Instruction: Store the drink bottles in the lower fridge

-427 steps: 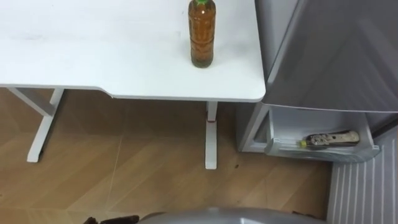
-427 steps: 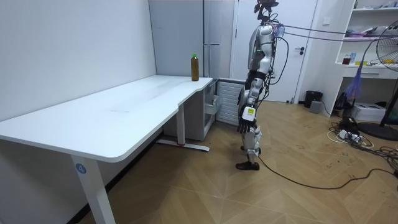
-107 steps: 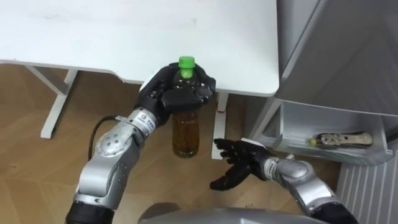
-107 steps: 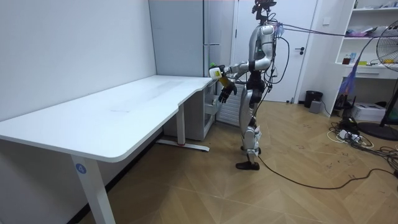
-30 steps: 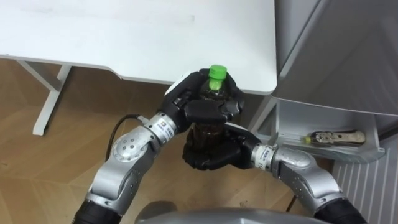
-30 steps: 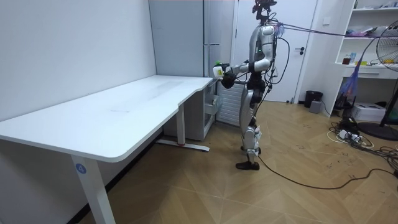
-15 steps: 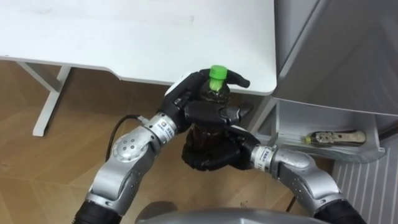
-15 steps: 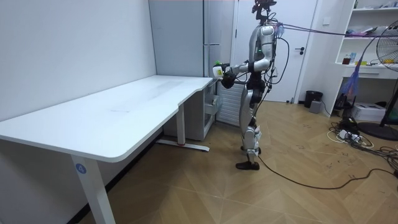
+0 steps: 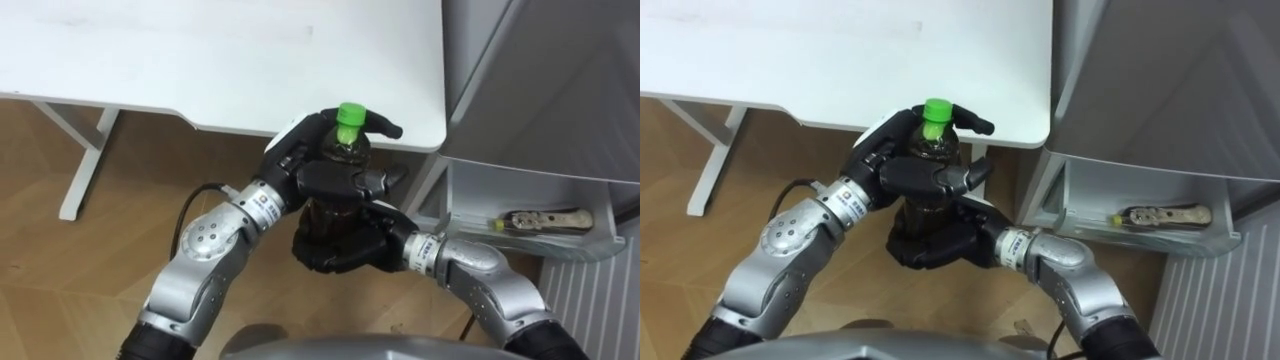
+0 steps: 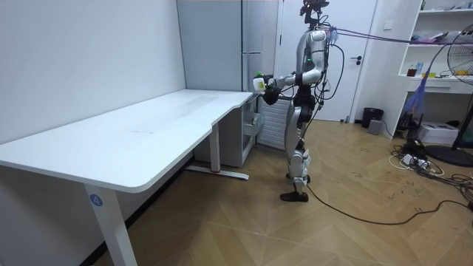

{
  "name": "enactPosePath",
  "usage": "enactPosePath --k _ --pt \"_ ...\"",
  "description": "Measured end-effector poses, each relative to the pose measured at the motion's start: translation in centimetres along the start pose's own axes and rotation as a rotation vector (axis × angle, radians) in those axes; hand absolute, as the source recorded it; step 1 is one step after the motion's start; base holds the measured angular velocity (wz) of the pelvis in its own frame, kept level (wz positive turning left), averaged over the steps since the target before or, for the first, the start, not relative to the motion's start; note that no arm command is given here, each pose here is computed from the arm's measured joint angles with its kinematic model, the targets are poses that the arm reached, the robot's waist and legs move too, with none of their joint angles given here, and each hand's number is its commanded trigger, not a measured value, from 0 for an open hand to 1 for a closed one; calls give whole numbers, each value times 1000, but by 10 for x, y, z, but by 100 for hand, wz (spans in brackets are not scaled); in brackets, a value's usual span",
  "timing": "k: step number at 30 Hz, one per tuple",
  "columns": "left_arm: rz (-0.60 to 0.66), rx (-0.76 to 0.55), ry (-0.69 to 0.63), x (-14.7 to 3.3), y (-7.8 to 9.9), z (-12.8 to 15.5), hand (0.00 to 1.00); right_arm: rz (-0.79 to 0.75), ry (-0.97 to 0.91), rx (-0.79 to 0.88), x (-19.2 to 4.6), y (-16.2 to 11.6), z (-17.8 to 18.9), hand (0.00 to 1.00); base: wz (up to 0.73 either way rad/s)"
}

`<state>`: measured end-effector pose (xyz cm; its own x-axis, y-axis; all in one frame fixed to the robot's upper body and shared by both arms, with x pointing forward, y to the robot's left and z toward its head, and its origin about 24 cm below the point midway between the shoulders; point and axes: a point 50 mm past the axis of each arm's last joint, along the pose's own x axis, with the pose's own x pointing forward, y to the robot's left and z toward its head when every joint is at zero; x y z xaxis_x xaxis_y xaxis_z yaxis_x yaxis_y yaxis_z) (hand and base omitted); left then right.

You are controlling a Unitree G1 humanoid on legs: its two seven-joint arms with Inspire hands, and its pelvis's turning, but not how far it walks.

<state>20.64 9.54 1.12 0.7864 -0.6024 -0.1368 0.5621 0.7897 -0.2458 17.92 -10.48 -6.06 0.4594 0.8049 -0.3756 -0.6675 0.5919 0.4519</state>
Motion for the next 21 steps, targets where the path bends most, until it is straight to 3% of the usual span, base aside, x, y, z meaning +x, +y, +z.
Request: enactPosePath --k 14,21 --pt "-7 2 -15 1 -1 3 0 16 -14 11 0 1 1 100 0" --pt "-2 -108 -29 -1 4 3 0 31 -34 28 -1 2 2 100 0"
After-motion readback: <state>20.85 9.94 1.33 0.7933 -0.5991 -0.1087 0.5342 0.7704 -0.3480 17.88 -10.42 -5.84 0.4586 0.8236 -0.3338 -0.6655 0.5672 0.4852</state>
